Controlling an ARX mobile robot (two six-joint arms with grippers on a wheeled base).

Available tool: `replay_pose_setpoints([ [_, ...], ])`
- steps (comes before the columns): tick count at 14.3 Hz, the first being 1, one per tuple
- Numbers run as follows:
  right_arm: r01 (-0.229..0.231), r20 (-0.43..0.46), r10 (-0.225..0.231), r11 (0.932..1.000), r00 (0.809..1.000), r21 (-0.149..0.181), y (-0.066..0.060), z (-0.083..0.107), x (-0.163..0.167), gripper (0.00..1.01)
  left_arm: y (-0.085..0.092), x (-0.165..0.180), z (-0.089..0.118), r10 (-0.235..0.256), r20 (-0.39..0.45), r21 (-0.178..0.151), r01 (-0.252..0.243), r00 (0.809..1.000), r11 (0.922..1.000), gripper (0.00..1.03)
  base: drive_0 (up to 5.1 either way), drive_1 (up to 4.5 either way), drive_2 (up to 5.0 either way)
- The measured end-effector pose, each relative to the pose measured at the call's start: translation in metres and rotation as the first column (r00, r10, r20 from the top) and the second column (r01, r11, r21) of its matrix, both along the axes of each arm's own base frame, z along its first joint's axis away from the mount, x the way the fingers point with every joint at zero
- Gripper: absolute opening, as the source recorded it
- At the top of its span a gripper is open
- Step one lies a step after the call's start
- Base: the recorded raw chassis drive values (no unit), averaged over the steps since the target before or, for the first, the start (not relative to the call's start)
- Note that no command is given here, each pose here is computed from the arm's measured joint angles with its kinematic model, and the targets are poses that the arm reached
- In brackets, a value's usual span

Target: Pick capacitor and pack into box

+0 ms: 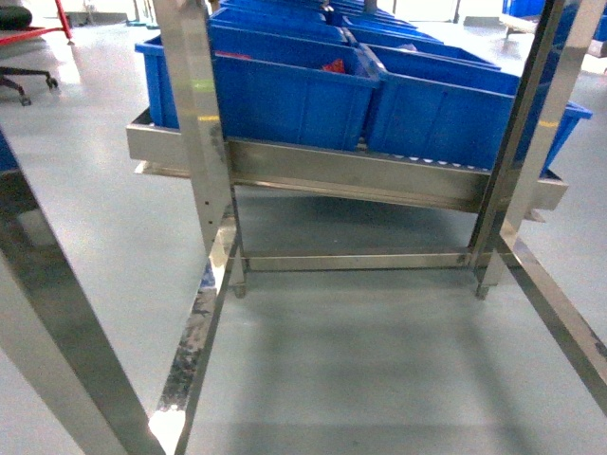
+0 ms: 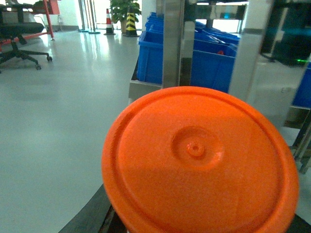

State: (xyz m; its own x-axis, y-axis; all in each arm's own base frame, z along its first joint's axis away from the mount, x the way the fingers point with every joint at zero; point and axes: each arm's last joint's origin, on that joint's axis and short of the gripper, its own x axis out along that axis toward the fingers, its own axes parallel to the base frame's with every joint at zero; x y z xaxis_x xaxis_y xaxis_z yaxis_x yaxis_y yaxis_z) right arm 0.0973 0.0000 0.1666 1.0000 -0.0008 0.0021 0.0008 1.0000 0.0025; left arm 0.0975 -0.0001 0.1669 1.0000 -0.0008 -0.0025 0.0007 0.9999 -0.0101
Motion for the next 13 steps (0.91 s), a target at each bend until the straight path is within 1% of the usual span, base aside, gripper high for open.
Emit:
replay_pose_setpoints([
  [13, 0.0, -0.002, 0.0, 1.0, 1.0, 0.0, 0.0, -0.0002, 0.0, 0.98, 0.0, 0.0, -0.0002, 0.001, -0.002, 0.0, -0.001, 1.0, 1.0, 0.44, -5.0, 2.49, 2.5],
])
